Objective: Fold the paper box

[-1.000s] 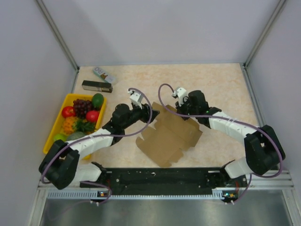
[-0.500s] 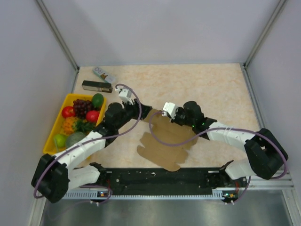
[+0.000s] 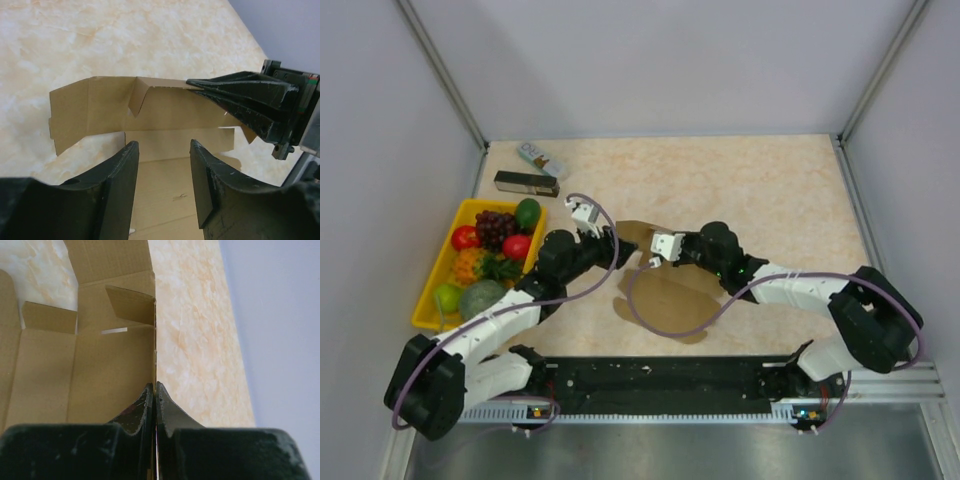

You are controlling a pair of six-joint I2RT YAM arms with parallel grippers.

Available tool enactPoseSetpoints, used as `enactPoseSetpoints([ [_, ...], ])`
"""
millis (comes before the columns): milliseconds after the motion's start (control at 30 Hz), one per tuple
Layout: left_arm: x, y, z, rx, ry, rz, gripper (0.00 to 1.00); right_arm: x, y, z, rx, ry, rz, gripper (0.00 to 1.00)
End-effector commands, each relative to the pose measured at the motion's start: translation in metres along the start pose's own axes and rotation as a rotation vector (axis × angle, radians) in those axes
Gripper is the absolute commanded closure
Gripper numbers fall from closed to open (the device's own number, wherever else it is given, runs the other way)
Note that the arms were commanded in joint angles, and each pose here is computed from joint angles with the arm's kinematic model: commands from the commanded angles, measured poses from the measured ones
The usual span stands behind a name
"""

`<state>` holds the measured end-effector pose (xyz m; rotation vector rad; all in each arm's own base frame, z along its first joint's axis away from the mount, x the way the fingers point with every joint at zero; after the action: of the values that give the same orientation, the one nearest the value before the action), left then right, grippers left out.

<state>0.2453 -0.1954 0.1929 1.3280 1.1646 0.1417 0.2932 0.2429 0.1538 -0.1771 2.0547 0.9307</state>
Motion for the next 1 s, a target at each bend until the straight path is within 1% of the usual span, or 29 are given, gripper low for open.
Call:
enactPoseSetpoints([
  [0,0.001,0.005,0.007,-0.082,-0.07,0.222,0.5,-0.01,0.012,0.005,-0.054,-0.094,-0.108,1.0],
  [33,0.003,0.003,0.008,-0.088,-0.068,0.258,0.5,-0.008,0.012,0.006,-0.056,-0.096,-0.115,1.0],
  [167,0.013,0.0,0.009,-0.133,-0.046,0.321,0.53,-0.006,0.013,0.008,-0.079,-0.107,-0.129,1.0],
  [233,0.016,-0.002,0.014,-0.135,-0.042,0.362,0.52,-0.003,0.013,0.009,-0.089,-0.096,-0.135,1.0],
  [367,0.018,-0.011,0.031,-0.072,-0.078,0.405,0.5,-0.004,0.018,0.009,-0.104,-0.088,-0.134,1.0],
  [433,0.016,-0.008,0.036,-0.075,-0.098,0.416,0.5,-0.002,0.02,0.009,-0.1,-0.068,-0.136,1.0],
  [467,0.013,-0.005,0.037,-0.098,-0.112,0.42,0.5,-0.002,0.022,0.009,-0.103,-0.067,-0.137,1.0],
  [533,0.015,-0.004,0.039,-0.11,-0.103,0.423,0.51,-0.002,0.022,0.008,-0.101,-0.064,-0.133,1.0],
  [567,0.02,-0.006,0.042,-0.098,-0.076,0.418,0.52,-0.003,0.023,0.009,-0.105,-0.063,-0.131,1.0],
  [600,0.018,-0.002,0.046,-0.106,-0.074,0.418,0.55,-0.001,0.023,0.009,-0.104,-0.06,-0.13,1.0],
  [733,0.02,0.0,0.052,-0.119,-0.064,0.422,0.58,0.001,0.026,0.011,-0.104,-0.064,-0.133,1.0],
  [800,0.021,-0.001,0.057,-0.107,-0.058,0.436,0.58,0.001,0.027,0.011,-0.107,-0.066,-0.134,1.0],
  [967,0.025,-0.004,0.064,-0.077,-0.043,0.455,0.65,-0.007,0.032,0.013,-0.116,-0.082,-0.136,1.0],
])
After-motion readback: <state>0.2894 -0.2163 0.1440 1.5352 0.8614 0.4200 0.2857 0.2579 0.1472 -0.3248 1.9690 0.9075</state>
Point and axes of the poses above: each gripper's point midway between its finger pads, its own z axis out along the fingers, its own x axis along the line the jaws close on, y = z × x, the point moved 5 cm from there along -z, back along the fingers, and after that the axes turned 5 degrees about -z, right-handed, at the moved point
